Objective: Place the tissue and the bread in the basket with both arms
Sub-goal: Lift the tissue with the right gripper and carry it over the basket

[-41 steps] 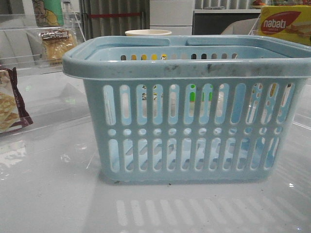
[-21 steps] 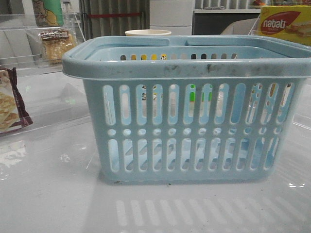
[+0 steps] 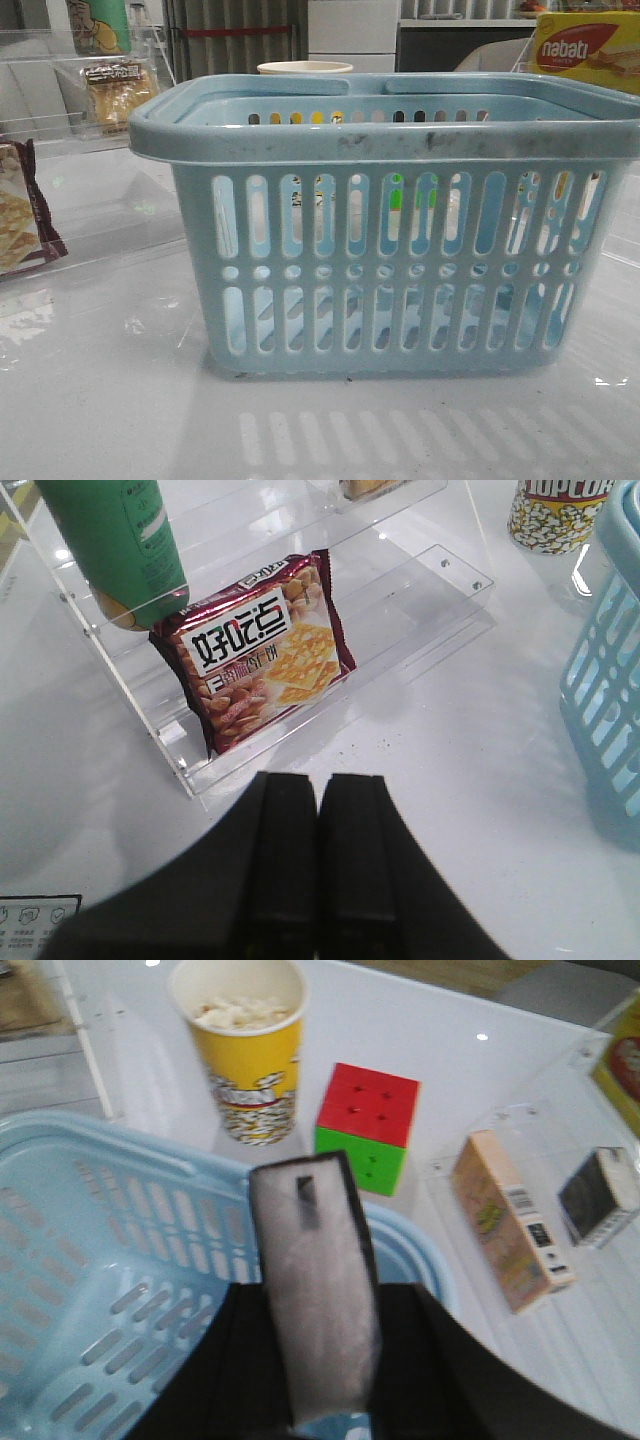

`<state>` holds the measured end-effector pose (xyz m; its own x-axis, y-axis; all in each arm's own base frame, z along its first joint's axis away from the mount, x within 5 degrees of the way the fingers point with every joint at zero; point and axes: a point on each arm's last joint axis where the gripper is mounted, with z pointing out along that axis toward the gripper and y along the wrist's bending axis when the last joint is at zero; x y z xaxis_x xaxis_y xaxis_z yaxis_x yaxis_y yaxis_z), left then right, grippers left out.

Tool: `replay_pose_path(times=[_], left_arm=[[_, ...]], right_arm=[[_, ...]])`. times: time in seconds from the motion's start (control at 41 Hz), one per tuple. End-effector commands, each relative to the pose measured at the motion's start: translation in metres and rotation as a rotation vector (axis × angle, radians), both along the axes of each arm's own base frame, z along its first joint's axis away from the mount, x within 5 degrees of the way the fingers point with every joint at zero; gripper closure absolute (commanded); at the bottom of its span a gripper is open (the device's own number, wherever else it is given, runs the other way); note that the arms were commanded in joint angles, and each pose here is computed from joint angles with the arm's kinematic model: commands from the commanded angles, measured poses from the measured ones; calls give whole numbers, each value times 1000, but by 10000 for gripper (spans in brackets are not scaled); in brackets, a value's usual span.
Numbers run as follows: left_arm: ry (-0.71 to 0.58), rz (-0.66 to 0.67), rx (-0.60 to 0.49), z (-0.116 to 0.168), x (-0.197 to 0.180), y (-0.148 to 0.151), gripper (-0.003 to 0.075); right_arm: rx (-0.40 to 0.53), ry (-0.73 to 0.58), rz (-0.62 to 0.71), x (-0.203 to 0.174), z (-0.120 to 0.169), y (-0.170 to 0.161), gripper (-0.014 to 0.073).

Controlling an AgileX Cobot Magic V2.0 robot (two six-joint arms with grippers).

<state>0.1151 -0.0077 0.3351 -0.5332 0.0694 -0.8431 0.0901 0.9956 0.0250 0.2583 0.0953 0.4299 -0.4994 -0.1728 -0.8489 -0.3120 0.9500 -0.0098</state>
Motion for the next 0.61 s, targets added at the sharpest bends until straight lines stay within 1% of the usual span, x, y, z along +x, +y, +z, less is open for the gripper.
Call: replay_pose_path(times=[0.0,0.146,0.341,0.438,0.487,0.56,0.585], left_arm=[[-96,-1,-22,15,4,-1,630],[-96,-1,-22,15,4,-1,630],[-96,-1,-22,15,4,-1,630],[-96,-1,-22,15,4,-1,630],[-96,-1,-22,15,4,-1,630],[-96,-1,-22,15,4,-1,630],[-96,-1,-22,15,4,-1,630]], right_arm=[[30,-81,74,-3,13,20,342],[-1,-8,128,12,-10,46,342],[-55,117,131,45,-54,64,342],[-84,183,131,60,-80,73,326],[-95,206,131,65,-90,76,291],[-108,235,131,72,-103,80,183],[-111,242,131,74,-107,81,133]])
